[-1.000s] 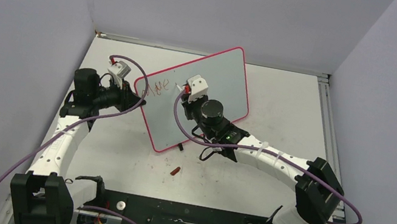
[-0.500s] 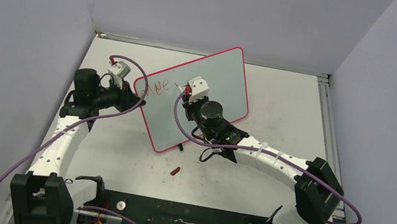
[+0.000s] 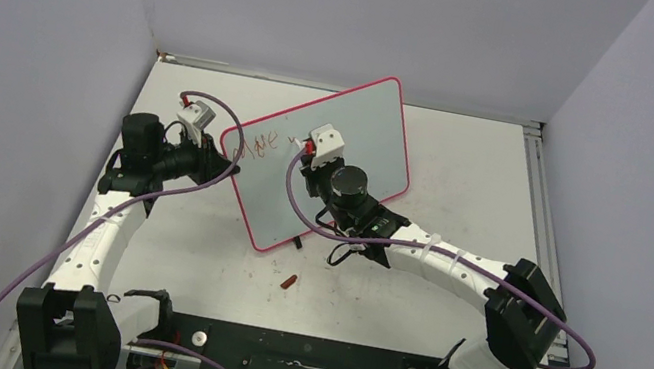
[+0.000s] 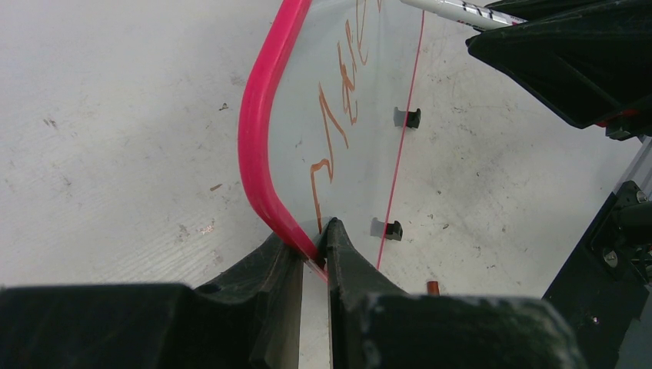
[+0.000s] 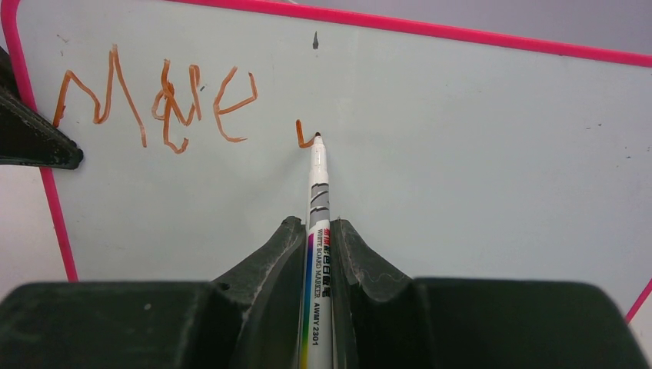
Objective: Write a sentence on the whiteboard
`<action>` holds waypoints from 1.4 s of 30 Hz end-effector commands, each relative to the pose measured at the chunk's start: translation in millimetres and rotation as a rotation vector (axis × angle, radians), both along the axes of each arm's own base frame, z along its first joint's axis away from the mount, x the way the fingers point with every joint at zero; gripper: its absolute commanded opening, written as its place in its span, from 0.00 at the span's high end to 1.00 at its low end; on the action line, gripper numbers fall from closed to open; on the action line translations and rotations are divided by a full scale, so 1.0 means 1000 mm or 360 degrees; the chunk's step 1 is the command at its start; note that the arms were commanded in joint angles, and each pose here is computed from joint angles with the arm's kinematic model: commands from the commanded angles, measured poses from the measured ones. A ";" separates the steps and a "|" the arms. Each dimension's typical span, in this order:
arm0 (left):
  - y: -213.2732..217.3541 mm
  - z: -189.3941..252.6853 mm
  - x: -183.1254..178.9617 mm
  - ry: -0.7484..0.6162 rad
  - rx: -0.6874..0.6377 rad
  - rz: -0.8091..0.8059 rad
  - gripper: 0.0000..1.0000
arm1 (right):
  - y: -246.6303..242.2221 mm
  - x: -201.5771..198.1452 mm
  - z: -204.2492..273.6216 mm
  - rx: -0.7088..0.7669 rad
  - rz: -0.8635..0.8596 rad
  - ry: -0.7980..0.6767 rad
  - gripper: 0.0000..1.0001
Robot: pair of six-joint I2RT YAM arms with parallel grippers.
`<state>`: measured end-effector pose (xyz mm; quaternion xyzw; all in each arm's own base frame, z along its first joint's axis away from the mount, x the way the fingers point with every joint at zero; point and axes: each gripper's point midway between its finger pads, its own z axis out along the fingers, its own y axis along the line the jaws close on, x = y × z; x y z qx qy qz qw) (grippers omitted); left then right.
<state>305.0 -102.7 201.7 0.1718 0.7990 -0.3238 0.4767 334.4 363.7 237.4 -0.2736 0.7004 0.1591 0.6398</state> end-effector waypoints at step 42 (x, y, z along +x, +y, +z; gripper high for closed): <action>0.016 -0.018 0.002 -0.0033 0.0205 0.0079 1.00 | -0.002 0.015 0.024 0.0073 -0.0109 -0.0116 0.95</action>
